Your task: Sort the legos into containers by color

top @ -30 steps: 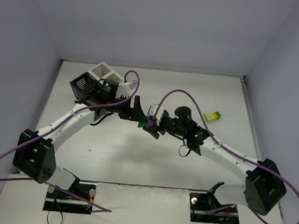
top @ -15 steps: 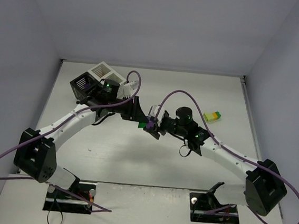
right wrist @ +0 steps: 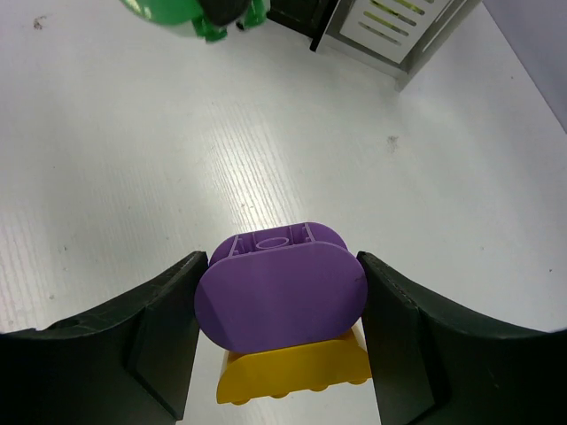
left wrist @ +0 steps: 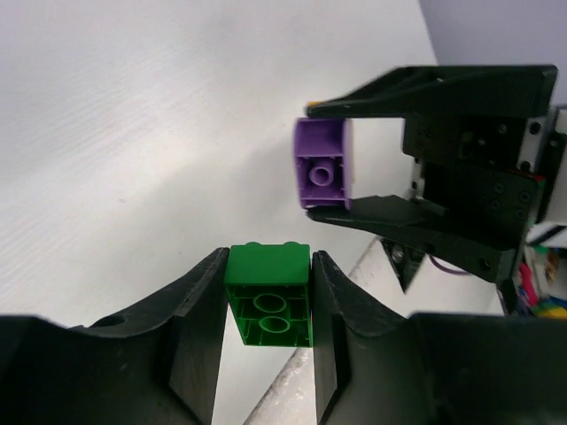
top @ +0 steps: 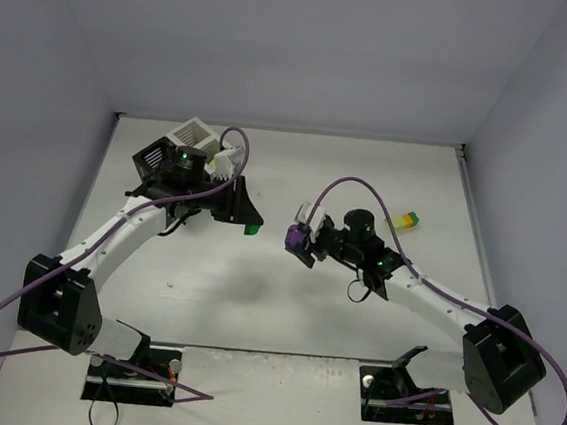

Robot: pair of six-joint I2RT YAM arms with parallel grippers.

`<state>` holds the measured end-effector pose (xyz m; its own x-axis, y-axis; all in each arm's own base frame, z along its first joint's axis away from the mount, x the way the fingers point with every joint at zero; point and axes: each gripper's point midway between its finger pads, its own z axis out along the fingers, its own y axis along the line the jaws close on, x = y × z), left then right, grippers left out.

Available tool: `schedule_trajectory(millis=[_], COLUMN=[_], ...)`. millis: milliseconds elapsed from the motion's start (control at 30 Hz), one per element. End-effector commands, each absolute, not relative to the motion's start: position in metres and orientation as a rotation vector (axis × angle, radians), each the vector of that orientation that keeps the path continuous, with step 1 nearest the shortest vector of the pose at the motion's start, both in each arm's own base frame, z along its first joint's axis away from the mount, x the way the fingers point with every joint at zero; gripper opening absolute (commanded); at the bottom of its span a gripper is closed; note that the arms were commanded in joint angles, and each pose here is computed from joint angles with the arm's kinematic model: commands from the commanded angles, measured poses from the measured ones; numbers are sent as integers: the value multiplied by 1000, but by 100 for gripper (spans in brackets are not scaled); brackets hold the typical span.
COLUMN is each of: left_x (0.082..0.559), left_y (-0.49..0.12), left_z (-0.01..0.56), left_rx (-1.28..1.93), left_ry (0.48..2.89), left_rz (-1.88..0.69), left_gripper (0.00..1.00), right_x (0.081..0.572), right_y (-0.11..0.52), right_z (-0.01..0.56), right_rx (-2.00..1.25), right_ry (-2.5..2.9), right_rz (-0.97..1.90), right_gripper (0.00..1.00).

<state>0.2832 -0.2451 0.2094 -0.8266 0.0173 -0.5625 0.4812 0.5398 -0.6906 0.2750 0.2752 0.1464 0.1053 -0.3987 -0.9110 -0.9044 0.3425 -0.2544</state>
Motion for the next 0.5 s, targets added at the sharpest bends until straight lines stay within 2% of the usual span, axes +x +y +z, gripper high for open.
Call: schedule_trajectory(millis=[0, 67, 100, 233, 400, 467], left_x=[311, 331, 352, 391, 428, 439], left_y=[-217, -190, -164, -96, -58, -49], left_z=[245, 245, 250, 267, 280, 280], left_rx=[373, 258, 147, -46, -168, -191], left_ry=[2167, 2179, 2165, 2091, 2009, 1993], left_rz=[-1020, -875, -691, -272, -82, -40], left_gripper=[11, 11, 11, 12, 12, 17], right_x=[285, 285, 284, 282, 275, 272], right_y=[277, 277, 277, 277, 277, 276], right_z=[182, 184, 184, 188, 202, 206], right_rx=[-1165, -1155, -1152, -1135, -1121, -1117], right_ry=[1397, 1392, 1395, 1392, 1351, 1335], right_rz=[532, 533, 537, 556, 574, 579], right_gripper=[1, 1, 1, 1, 1, 1])
